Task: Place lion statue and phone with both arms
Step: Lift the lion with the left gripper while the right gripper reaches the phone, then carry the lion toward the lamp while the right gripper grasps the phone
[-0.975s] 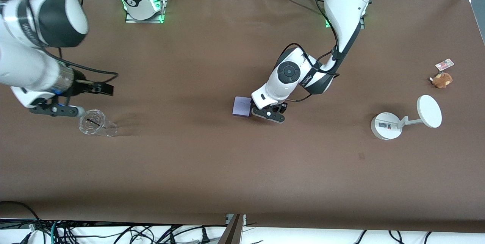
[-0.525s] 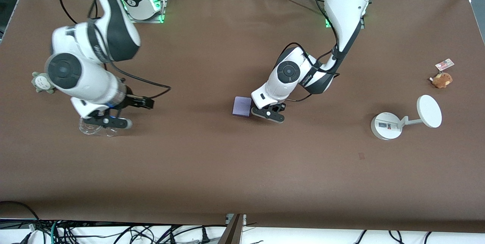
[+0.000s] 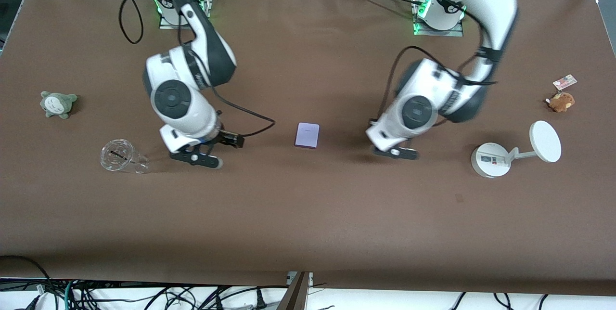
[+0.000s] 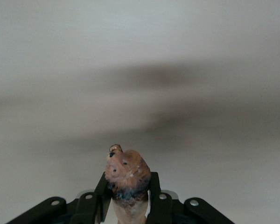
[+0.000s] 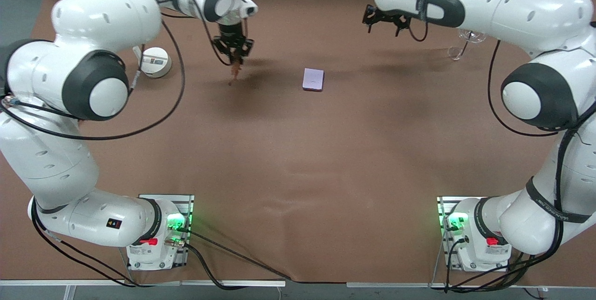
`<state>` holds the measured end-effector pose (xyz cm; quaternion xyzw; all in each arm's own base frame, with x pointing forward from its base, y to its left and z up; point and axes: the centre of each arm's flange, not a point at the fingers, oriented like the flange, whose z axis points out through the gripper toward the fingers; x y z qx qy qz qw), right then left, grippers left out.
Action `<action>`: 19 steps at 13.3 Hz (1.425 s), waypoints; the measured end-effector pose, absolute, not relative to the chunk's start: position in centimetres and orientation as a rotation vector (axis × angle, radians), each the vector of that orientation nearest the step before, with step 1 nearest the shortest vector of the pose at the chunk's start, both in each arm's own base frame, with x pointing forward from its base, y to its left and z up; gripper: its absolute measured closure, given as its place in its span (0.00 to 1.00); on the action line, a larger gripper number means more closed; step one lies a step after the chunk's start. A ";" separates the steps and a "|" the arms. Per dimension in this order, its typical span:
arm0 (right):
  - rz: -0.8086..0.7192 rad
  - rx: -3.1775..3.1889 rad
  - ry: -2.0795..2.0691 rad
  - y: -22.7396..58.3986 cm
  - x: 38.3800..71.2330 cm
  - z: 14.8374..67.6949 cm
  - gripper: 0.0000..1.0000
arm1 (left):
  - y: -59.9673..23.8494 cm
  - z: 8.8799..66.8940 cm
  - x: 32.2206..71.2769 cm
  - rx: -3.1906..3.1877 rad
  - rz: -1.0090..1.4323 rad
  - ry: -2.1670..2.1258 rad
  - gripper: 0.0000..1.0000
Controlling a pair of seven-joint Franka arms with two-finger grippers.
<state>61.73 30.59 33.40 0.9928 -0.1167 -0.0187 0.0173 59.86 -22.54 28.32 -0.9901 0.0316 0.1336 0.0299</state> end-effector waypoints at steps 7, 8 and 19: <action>0.043 3.147 -0.478 44.9 56.2 24.9 0.00 | -5.9 24.7 64.5 -2.982 0.275 -0.061 0.64; 0.045 3.149 -0.475 46.4 55.5 23.9 0.00 | -4.4 23.4 64.6 -2.995 0.276 -0.049 0.64; 0.035 3.149 -0.334 51.8 50.9 19.6 0.00 | -2.7 23.1 65.3 -3.016 0.265 -0.029 0.04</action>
